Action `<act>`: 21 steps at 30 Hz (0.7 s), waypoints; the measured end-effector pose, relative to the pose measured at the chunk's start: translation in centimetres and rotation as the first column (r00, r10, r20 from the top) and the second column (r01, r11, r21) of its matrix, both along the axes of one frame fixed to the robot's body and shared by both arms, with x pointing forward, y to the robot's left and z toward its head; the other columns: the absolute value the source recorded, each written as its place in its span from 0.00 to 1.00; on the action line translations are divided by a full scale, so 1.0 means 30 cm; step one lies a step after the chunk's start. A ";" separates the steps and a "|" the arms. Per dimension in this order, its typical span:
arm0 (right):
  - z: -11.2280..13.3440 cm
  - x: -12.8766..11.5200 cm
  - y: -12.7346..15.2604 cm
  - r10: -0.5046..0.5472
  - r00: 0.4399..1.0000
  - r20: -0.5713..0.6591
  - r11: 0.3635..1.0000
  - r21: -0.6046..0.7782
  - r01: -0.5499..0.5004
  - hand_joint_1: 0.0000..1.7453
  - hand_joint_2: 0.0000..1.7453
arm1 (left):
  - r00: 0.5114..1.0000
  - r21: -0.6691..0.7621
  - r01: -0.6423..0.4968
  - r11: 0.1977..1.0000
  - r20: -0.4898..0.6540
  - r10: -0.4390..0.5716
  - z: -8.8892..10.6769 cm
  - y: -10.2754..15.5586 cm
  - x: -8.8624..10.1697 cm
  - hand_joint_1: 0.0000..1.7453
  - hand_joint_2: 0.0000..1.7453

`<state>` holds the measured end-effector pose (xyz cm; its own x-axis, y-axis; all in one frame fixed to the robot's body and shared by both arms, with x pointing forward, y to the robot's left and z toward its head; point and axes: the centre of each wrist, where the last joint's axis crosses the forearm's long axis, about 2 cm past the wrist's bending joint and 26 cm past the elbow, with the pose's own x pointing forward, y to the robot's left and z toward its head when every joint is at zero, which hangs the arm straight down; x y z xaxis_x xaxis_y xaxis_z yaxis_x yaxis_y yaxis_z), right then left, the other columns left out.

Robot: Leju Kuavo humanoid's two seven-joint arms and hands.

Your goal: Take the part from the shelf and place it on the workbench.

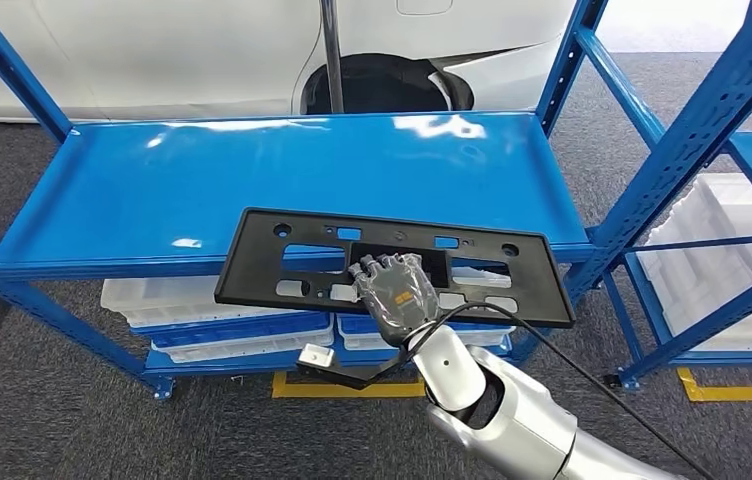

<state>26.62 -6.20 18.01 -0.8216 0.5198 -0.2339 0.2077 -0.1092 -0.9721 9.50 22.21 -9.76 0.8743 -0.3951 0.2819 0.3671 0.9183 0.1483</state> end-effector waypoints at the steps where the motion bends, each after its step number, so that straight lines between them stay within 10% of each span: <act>1: 0.002 0.000 0.000 0.001 1.000 0.000 1.000 0.002 -0.001 1.00 1.00 | 1.000 0.001 0.001 1.000 0.000 -0.001 0.000 0.001 0.001 0.00 1.00; 21: 0.015 0.011 -0.001 0.015 1.000 0.000 1.000 -0.005 -0.015 1.00 1.00 | 1.000 0.002 0.000 1.000 0.000 0.000 0.001 0.003 0.009 0.00 1.00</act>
